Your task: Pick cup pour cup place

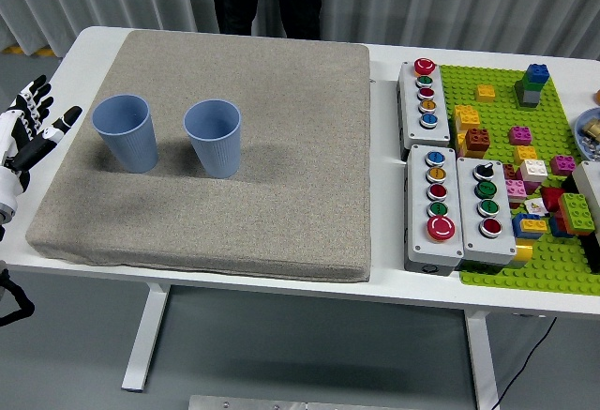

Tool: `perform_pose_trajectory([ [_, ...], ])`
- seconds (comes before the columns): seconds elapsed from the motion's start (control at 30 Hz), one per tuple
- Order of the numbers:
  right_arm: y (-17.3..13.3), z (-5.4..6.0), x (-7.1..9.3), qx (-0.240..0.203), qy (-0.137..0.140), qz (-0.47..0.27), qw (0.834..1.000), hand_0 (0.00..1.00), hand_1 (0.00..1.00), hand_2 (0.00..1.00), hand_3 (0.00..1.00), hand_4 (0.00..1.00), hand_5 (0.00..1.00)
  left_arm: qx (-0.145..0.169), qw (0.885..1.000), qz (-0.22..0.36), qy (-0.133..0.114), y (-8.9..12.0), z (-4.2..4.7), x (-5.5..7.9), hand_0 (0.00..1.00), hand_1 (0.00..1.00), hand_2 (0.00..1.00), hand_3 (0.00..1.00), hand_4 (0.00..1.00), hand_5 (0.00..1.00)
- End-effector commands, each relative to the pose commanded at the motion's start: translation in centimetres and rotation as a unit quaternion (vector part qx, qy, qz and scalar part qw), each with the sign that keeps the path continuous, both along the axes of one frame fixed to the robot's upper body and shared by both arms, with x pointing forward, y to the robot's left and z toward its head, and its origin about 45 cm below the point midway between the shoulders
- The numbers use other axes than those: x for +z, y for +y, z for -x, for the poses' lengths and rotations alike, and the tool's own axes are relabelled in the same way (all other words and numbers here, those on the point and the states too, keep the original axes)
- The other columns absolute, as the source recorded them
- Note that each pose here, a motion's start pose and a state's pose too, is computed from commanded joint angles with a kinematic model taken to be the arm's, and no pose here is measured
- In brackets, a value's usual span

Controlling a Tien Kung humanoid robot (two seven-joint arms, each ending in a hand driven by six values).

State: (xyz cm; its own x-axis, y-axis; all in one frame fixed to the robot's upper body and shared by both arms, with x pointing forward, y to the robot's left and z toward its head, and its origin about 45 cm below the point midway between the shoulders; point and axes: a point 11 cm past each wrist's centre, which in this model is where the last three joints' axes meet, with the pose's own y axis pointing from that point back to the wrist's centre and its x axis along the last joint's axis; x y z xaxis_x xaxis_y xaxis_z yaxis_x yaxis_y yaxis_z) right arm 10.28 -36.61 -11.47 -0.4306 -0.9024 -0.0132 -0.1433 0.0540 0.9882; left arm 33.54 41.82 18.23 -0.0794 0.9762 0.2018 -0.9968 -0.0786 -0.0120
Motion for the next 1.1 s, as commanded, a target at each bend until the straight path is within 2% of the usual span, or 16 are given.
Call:
perform_pose_trajectory([
  [0.17, 0.2, -0.1, 0.0, 0.000, -0.001, -0.003, 1.000, 0.682, 0.686, 0.707, 0.653, 0.439, 0.170, 0.003, 1.000, 0.018, 0.012, -0.8, 0.42, -1.6, 0.946, 0.935, 0.998, 0.998, 0.998, 0.562],
  [0.3, 0.2, -0.1, 0.0, 0.001, 0.000, -0.003, 1.000, 0.682, 0.686, 0.706, 0.652, 0.438, 0.171, 0.003, 1.000, 0.026, 0.017, -1.1, 0.81, -2.1, 0.947, 0.934, 0.998, 0.998, 0.998, 0.559],
  [0.4, 0.2, 0.0, 0.0, 0.001, 0.001, -0.003, 1.000, 0.682, 0.686, 0.706, 0.652, 0.438, 0.171, 0.002, 0.999, 0.029, 0.016, -1.1, 1.05, -2.2, 0.947, 0.934, 0.998, 0.998, 0.998, 0.559],
  [0.67, 0.1, -0.1, 0.0, 0.002, 0.000, -0.002, 1.000, 0.682, 0.685, 0.705, 0.652, 0.438, 0.171, -0.014, 0.999, 0.040, -0.001, -1.8, 1.61, -1.2, 0.944, 0.931, 0.998, 0.998, 0.998, 0.558],
  [0.7, 0.1, -0.1, 0.0, 0.001, 0.000, -0.002, 1.000, 0.682, 0.684, 0.703, 0.652, 0.438, 0.171, -0.016, 0.999, 0.040, -0.002, -1.9, 1.62, -1.2, 0.941, 0.934, 0.998, 0.998, 0.998, 0.401],
  [0.87, 0.1, 0.0, 0.0, 0.002, 0.002, -0.003, 1.000, 0.682, 0.684, 0.703, 0.652, 0.438, 0.171, -0.023, 0.999, 0.036, -0.008, -2.2, 1.57, -1.0, 0.941, 0.934, 0.998, 0.998, 0.998, 0.401],
  [0.9, 0.1, 0.1, 0.0, 0.002, 0.002, -0.003, 1.000, 0.682, 0.684, 0.701, 0.652, 0.438, 0.171, -0.023, 0.999, 0.036, -0.008, -2.2, 1.58, -1.0, 0.941, 0.929, 0.998, 0.998, 0.912, 0.148],
  [1.1, 0.2, 0.3, -0.1, 0.003, 0.005, -0.003, 1.000, 0.681, 0.684, 0.701, 0.652, 0.437, 0.170, -0.029, 0.999, 0.033, -0.007, -2.4, 1.59, -0.9, 0.942, 0.929, 0.998, 0.998, 0.912, 0.130],
])
